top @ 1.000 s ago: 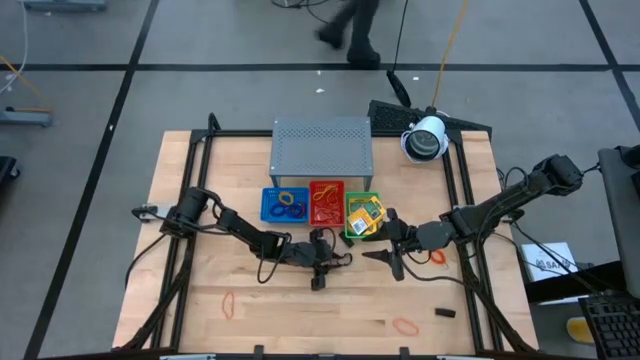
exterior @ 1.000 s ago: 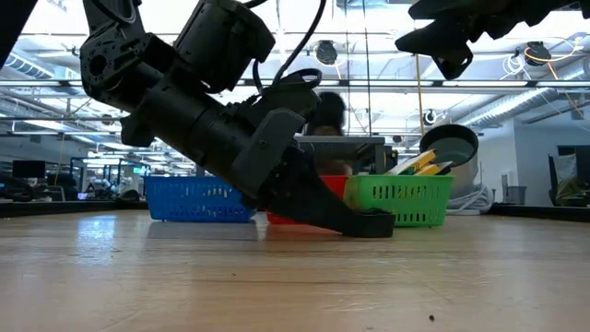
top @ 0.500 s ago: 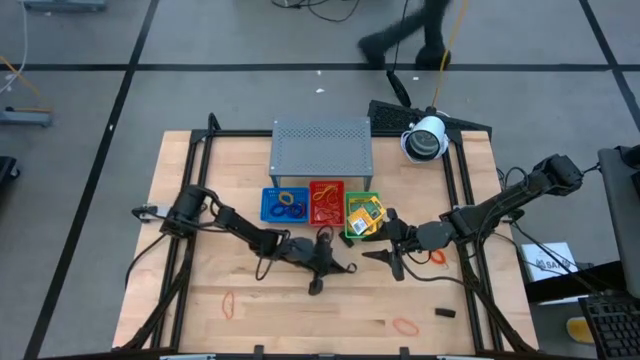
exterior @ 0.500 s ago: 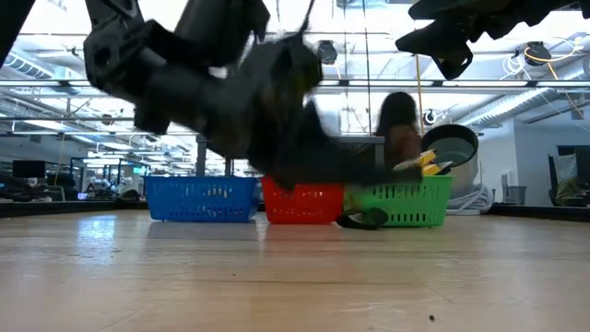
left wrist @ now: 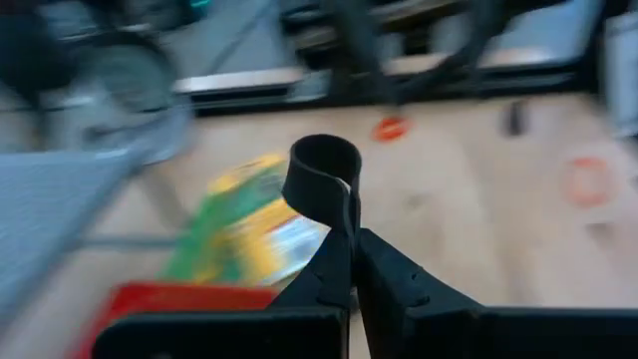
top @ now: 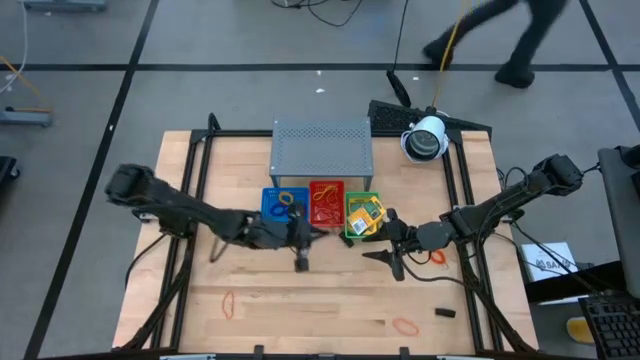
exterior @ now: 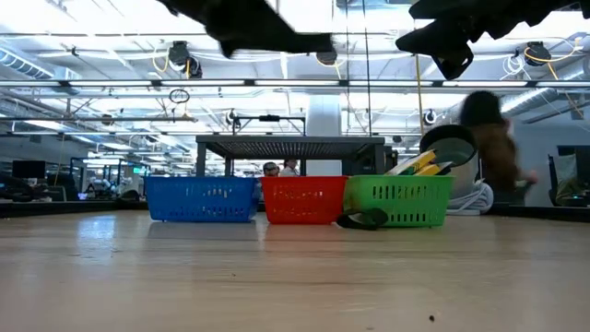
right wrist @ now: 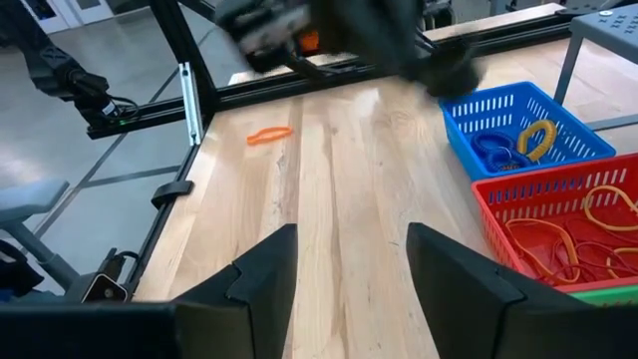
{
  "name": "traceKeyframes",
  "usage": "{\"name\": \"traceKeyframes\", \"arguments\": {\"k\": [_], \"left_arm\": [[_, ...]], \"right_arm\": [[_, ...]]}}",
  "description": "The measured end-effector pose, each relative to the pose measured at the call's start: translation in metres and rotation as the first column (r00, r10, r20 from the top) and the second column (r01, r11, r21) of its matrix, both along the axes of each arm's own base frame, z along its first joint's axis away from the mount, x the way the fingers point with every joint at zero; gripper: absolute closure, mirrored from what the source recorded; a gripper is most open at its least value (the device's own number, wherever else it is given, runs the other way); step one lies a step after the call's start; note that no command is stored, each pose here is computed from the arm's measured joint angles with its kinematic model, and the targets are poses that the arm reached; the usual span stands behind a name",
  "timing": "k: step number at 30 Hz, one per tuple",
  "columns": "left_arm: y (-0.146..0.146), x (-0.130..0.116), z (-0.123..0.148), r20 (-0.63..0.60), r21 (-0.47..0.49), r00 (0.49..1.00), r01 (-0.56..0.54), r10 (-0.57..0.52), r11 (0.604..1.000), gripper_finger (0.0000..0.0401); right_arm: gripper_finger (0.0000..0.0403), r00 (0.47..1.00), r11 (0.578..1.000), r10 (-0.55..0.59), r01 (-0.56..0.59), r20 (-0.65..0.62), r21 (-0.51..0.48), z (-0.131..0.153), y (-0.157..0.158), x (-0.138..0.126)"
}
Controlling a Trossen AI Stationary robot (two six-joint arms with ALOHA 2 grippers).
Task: Pick & Place Office Desk Supplies
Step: Put the black rubber band into the red bin
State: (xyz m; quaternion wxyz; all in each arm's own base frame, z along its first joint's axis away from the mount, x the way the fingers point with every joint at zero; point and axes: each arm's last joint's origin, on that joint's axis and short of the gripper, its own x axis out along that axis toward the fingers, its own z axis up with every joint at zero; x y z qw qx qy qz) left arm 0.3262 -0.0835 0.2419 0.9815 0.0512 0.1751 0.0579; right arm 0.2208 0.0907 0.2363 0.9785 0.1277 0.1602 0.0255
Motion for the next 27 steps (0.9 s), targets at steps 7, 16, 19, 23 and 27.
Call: {"name": "traceKeyframes", "arguments": {"k": [7, 16, 19, 23, 27], "left_arm": [[0.012, -0.036, 0.020, -0.124, 0.029, 0.983, -0.131, 0.133, 0.991, 0.0393], [0.017, -0.026, 0.006, -0.172, 0.028, 0.975, -0.141, 0.143, 0.990, 0.0392], [0.028, -0.018, -0.002, -0.185, 0.040, 0.967, -0.170, 0.175, 0.985, 0.0392], [0.047, -0.006, -0.019, -0.238, 0.018, 0.955, -0.181, 0.180, 0.983, 0.0391], [0.063, 0.007, -0.031, -0.234, -0.046, 0.960, -0.170, 0.155, 0.984, 0.0389]], "right_arm": [[0.0220, 1.000, 1.000, 0.000, 0.000, 0.000, 0.000, 0.000, 0.000, 0.000], [0.0220, 0.999, 1.000, 0.010, -0.009, 0.050, -0.015, 0.002, 0.002, 0.005], [0.0220, 0.995, 0.999, 0.023, -0.019, 0.094, -0.044, 0.002, 0.004, 0.009], [0.0220, 0.993, 0.998, 0.021, -0.015, 0.113, -0.058, 0.001, 0.003, 0.014], [0.0220, 0.993, 0.999, 0.004, 0.002, 0.118, -0.053, 0.000, 0.000, 0.017]]}}
